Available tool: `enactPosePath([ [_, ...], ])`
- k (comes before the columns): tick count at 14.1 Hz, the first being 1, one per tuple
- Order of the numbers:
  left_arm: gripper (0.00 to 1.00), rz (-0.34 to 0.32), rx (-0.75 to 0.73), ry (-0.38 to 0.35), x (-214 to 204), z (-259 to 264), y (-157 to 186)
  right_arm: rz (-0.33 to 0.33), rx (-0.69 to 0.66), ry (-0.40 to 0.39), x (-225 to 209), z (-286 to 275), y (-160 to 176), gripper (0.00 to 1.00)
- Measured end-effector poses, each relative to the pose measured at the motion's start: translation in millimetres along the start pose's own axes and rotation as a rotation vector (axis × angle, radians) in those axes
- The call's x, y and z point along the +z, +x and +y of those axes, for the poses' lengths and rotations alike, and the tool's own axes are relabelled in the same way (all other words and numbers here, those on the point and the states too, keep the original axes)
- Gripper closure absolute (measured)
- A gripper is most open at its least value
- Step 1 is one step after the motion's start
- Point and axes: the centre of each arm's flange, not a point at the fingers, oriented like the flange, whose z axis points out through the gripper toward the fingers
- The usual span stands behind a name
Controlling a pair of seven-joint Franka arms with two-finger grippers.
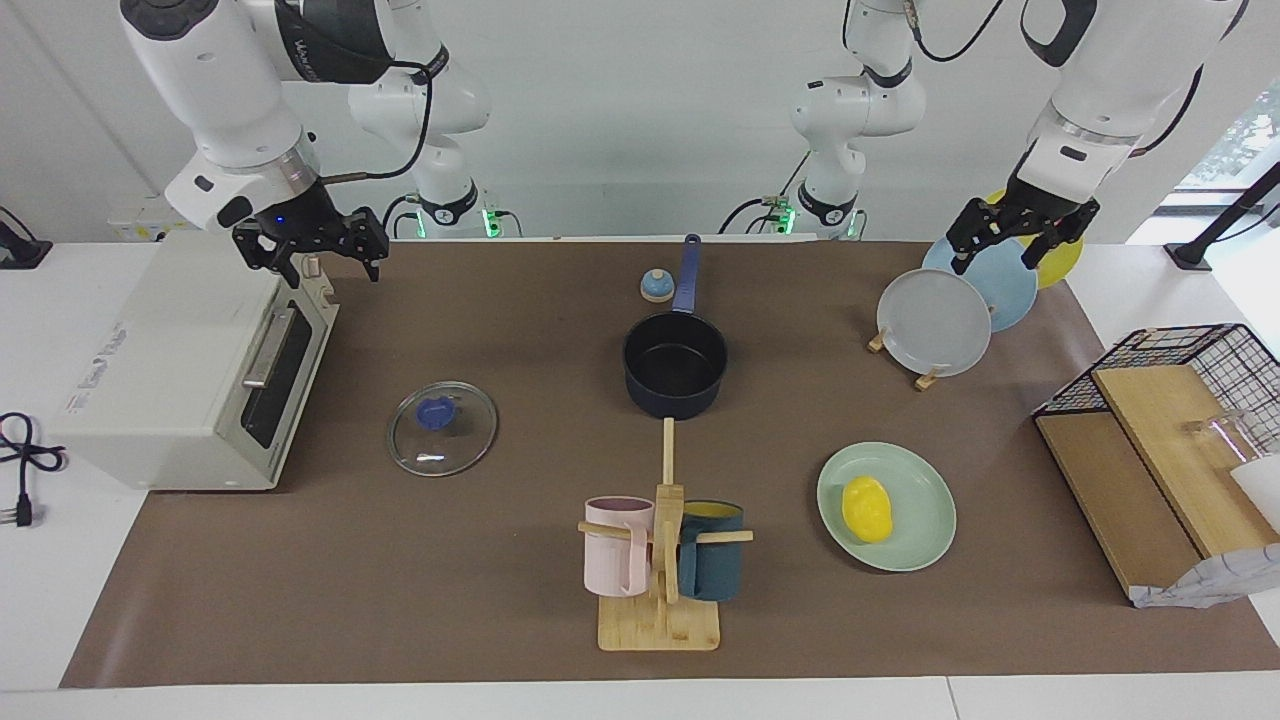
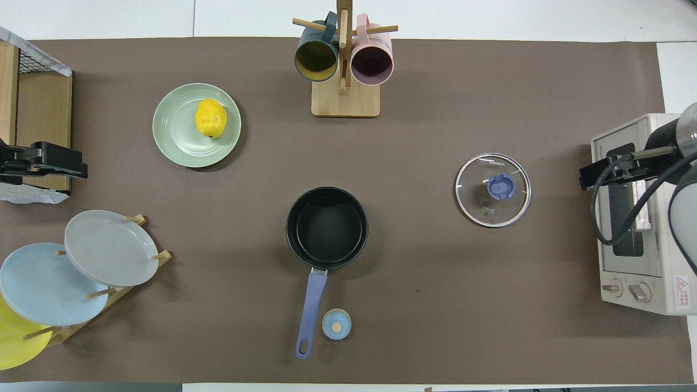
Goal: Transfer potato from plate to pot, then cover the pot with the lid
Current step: 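Reach the left gripper toward the potato while the right gripper reaches the lid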
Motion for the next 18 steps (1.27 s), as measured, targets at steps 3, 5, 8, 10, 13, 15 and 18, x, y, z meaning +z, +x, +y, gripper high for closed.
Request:
enactPosePath([
  [3, 0.0, 0.0, 0.0, 0.0, 0.0, 0.0, 0.0, 0.0, 0.0, 0.0, 0.0, 0.0, 0.0, 0.0],
  [5, 0.0, 0.0, 0.0, 0.0, 0.0, 0.0, 0.0, 0.0, 0.0, 0.0, 0.0, 0.0, 0.0, 0.0],
  [8, 0.0, 0.002, 0.002, -0.004, -0.2, 1.7, 0.1, -0.005, 0.0, 0.0, 2.3, -0.1, -0.5, 0.0],
  [10, 0.0, 0.018, 0.004, -0.023, -1.5, 4.5, 1.7, -0.001, -0.001, 0.0, 10.9, -0.8, -1.7, 0.0],
  [13, 0.0, 0.06, 0.009, -0.032, -1.5, 9.3, 8.7, 0.089, -0.022, -0.006, 32.1, -10.3, 10.2, 0.0],
  [15, 0.0, 0.042, 0.021, -0.04, 18.9, 18.0, 26.6, 0.084, -0.054, -0.006, 68.6, -27.5, 22.7, 0.0],
  [18, 0.0, 0.003, 0.063, -0.058, 91.9, 53.7, 100.3, 0.098, -0.074, -0.004, 151.4, -37.9, 44.2, 0.0],
])
